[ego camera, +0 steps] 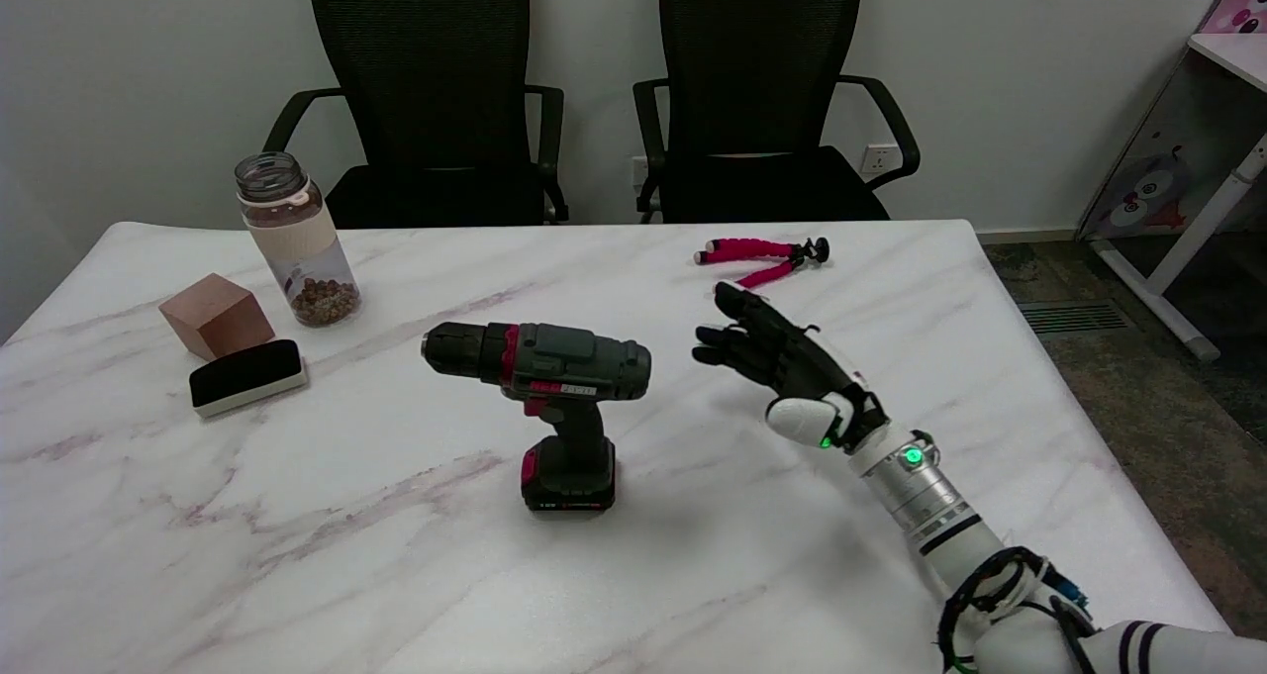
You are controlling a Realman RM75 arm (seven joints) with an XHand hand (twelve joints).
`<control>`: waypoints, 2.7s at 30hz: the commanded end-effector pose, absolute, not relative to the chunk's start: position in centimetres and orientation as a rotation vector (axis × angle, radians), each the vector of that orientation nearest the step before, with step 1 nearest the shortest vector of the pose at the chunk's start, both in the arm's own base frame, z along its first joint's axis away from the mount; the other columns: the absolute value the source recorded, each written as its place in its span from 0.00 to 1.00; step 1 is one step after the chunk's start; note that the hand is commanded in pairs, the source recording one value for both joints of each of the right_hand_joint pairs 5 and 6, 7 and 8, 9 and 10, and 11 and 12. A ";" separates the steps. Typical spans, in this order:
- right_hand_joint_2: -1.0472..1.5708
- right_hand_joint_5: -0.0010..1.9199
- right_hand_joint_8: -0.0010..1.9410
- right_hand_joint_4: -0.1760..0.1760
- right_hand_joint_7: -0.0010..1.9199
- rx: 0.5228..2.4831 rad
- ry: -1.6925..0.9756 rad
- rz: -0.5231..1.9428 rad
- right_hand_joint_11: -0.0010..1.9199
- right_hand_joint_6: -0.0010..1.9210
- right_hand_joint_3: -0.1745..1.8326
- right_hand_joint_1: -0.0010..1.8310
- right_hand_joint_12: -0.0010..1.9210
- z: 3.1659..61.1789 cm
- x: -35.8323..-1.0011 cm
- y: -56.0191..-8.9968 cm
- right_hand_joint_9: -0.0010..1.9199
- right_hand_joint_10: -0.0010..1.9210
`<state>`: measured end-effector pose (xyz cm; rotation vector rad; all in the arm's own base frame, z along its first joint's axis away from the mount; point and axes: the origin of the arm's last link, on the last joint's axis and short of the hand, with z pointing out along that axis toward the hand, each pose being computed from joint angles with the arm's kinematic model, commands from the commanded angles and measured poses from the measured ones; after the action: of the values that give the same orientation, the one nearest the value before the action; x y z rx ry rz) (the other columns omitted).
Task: Pick up the power screwdriver.
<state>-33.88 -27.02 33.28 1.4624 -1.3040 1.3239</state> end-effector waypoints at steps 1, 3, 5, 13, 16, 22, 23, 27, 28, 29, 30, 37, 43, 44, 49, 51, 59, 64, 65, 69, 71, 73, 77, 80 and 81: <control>0.32 0.04 0.04 0.46 0.04 1.486 -1.186 1.215 0.24 0.04 0.45 0.47 0.24 26.8 -37.0 -30.1 0.19 0.19; 0.33 0.03 0.03 0.46 0.03 1.493 -1.169 1.213 0.24 0.03 0.44 0.47 0.24 26.3 -37.0 -30.5 0.19 0.19; 0.33 0.02 0.02 0.45 0.02 1.505 -1.152 1.205 0.24 0.02 0.44 0.46 0.24 26.0 -36.8 -30.8 0.19 0.19; 0.37 0.01 0.01 0.42 0.01 1.527 -1.129 1.178 0.24 0.01 0.39 0.45 0.23 24.6 -36.4 -31.8 0.19 0.19; 0.38 0.00 0.00 0.41 0.00 1.529 -1.139 1.184 0.22 0.00 0.39 0.45 0.22 24.1 -36.3 -31.9 0.17 0.17; 0.38 0.00 0.00 0.39 0.00 1.544 -1.158 1.217 0.18 0.00 0.39 0.45 0.18 23.1 -35.6 -31.6 0.13 0.13; 0.38 0.00 0.00 0.39 0.00 1.545 -1.154 1.219 0.17 0.00 0.39 0.45 0.17 23.1 -35.6 -31.4 0.12 0.12; 0.39 0.00 0.00 0.39 0.00 1.544 -1.163 1.229 0.13 0.00 0.38 0.45 0.13 23.2 -35.5 -30.9 0.09 0.09; 0.39 0.00 0.00 0.38 0.00 1.544 -1.166 1.234 0.13 0.00 0.38 0.45 0.13 23.2 -35.4 -30.7 0.08 0.08; 0.39 0.00 0.00 0.38 0.00 1.547 -1.169 1.238 0.12 0.00 0.37 0.45 0.12 23.1 -35.2 -30.6 0.08 0.08; 0.39 0.00 0.00 0.38 0.00 1.548 -1.170 1.241 0.11 0.00 0.37 0.45 0.11 23.1 -35.1 -30.5 0.08 0.08; 0.41 0.00 0.00 0.34 0.00 1.551 -1.185 1.222 0.03 0.00 0.35 0.45 0.03 23.1 -35.1 -29.3 0.05 0.05; 0.42 0.00 0.00 0.32 0.00 1.552 -1.198 1.214 0.01 0.00 0.36 0.46 0.01 22.7 -35.2 -29.0 0.04 0.04; 0.42 0.00 0.00 0.32 0.00 1.554 -1.197 1.210 0.00 0.00 0.36 0.46 0.00 22.6 -35.2 -29.0 0.04 0.04; 0.42 0.00 0.00 0.31 0.00 1.571 -1.197 1.193 0.00 0.00 0.36 0.46 0.00 22.0 -34.8 -29.2 0.04 0.04; 0.43 0.00 0.00 0.31 0.00 1.576 -1.200 1.186 0.00 0.00 0.36 0.46 0.00 21.9 -34.8 -29.3 0.04 0.04; 0.43 0.00 0.00 0.31 0.00 1.586 -1.225 1.178 0.00 0.00 0.37 0.46 0.00 21.1 -34.5 -29.6 0.04 0.04; 0.43 0.00 0.00 0.31 0.00 1.606 -1.242 1.167 0.00 0.00 0.37 0.47 0.00 20.4 -34.2 -29.8 0.04 0.04; 0.43 0.00 0.00 0.31 0.00 1.610 -1.242 1.166 0.00 0.00 0.37 0.47 0.00 20.4 -34.2 -29.8 0.04 0.04; 0.44 0.00 0.00 0.32 0.00 1.617 -1.256 1.160 0.01 0.00 0.37 0.47 0.01 19.8 -34.2 -29.8 0.04 0.04; 0.44 0.00 0.00 0.32 0.00 1.621 -1.259 1.162 0.01 0.00 0.37 0.47 0.01 19.6 -34.1 -29.9 0.04 0.04; 0.44 0.00 0.00 0.32 0.00 1.626 -1.265 1.160 0.03 0.00 0.37 0.47 0.03 19.3 -34.1 -29.9 0.05 0.05; 0.43 0.00 0.00 0.32 0.00 1.641 -1.271 1.163 0.04 0.00 0.38 0.47 0.04 18.8 -33.7 -30.3 0.05 0.05; 0.43 0.00 0.00 0.33 0.00 1.645 -1.274 1.160 0.05 0.00 0.38 0.47 0.05 18.6 -33.7 -30.4 0.06 0.06; 0.43 0.00 0.00 0.33 0.00 1.646 -1.277 1.157 0.06 0.00 0.38 0.47 0.06 18.4 -33.8 -30.4 0.06 0.06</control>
<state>-34.24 -29.91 20.13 1.6109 -1.2463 1.1708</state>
